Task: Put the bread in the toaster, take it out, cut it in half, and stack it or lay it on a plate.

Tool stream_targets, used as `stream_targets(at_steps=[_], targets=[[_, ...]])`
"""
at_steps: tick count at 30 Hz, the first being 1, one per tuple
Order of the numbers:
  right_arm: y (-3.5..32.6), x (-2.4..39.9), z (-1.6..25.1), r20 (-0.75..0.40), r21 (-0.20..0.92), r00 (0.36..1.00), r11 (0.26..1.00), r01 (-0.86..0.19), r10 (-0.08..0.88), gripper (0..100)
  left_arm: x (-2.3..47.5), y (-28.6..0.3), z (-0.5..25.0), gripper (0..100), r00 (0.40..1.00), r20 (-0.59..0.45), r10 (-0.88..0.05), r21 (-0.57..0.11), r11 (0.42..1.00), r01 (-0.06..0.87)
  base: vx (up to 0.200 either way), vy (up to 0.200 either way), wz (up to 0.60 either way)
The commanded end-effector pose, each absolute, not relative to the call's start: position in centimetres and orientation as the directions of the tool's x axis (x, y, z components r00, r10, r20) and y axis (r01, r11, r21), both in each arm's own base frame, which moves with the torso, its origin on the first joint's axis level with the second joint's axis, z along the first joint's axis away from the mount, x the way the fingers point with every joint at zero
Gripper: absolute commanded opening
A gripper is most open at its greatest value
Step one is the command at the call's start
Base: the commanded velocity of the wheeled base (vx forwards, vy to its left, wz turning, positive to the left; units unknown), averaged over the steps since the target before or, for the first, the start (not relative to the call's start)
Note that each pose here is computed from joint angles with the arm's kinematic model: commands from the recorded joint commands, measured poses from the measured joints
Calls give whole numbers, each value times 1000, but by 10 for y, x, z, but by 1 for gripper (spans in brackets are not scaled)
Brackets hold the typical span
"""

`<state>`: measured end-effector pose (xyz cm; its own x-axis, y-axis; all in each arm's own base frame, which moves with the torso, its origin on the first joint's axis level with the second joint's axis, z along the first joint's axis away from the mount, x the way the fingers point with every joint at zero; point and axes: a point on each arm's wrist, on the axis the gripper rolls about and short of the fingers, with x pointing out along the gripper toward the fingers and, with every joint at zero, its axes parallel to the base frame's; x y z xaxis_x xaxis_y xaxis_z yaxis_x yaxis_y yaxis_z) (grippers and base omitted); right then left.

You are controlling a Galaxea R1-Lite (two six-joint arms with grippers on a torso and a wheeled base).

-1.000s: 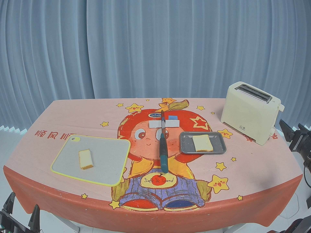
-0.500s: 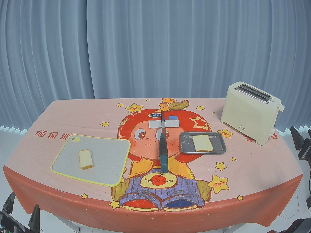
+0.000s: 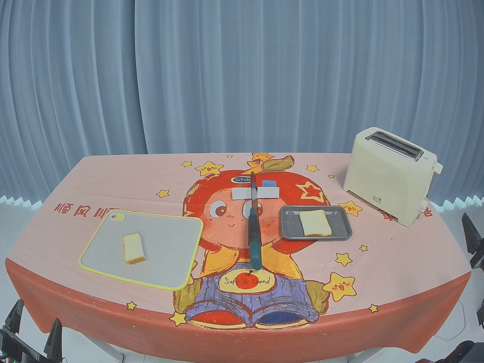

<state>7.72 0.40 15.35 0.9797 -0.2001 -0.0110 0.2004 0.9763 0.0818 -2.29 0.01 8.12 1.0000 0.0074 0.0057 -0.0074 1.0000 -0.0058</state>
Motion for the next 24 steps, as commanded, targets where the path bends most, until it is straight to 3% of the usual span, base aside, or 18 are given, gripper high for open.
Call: stream_targets(at_steps=[1, 24], targets=[[2, 67, 150, 16, 81, 978, 975, 208, -210, 100, -22, 0, 76, 100, 1000, -2, 8, -6, 1000, -8, 0, 0, 0], [-5, 12, 120, 19, 48, 983, 983, 179, -180, 100, -22, 0, 76, 100, 1000, -2, 6, -6, 1000, -6, 0, 0, 0]])
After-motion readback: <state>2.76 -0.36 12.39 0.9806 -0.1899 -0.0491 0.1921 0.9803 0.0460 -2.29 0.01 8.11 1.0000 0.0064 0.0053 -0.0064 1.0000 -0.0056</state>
